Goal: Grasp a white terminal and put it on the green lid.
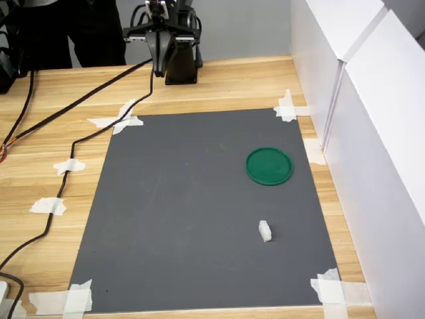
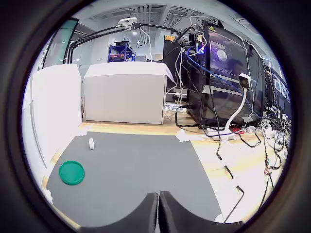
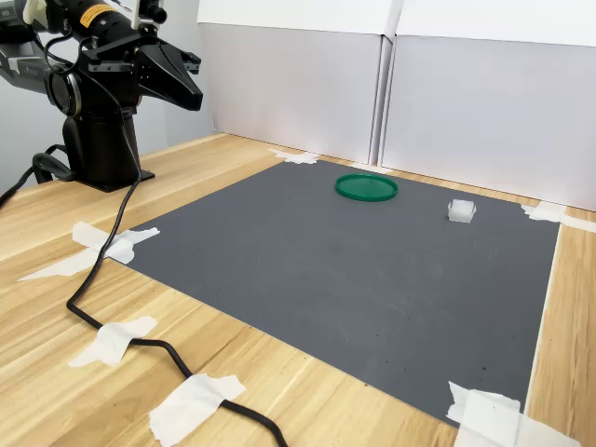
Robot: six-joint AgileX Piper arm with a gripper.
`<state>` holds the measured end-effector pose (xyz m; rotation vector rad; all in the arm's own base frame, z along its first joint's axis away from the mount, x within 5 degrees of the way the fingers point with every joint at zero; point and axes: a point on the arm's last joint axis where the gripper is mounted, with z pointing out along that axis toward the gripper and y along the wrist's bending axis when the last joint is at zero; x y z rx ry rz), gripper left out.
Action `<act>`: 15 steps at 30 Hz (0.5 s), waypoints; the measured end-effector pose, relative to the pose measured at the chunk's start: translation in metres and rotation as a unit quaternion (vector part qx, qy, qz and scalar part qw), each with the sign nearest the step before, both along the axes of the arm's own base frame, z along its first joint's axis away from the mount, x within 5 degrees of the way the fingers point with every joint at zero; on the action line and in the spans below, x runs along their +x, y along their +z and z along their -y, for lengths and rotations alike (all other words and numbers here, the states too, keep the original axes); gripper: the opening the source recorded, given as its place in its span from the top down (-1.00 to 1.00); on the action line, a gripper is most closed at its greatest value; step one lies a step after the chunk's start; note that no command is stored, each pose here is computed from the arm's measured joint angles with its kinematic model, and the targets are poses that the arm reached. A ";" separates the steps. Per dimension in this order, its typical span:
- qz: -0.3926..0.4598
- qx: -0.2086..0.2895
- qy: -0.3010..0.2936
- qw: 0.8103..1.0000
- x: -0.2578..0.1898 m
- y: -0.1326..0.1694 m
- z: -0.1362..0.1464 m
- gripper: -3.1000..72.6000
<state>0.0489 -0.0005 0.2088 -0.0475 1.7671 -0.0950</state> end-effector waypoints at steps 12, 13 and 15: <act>0.000 0.000 0.000 1.000 0.000 0.000 0.000 0.96; 0.000 0.000 0.000 1.000 0.000 0.000 0.000 0.96; 0.002 0.000 0.000 1.000 0.000 0.001 0.000 0.96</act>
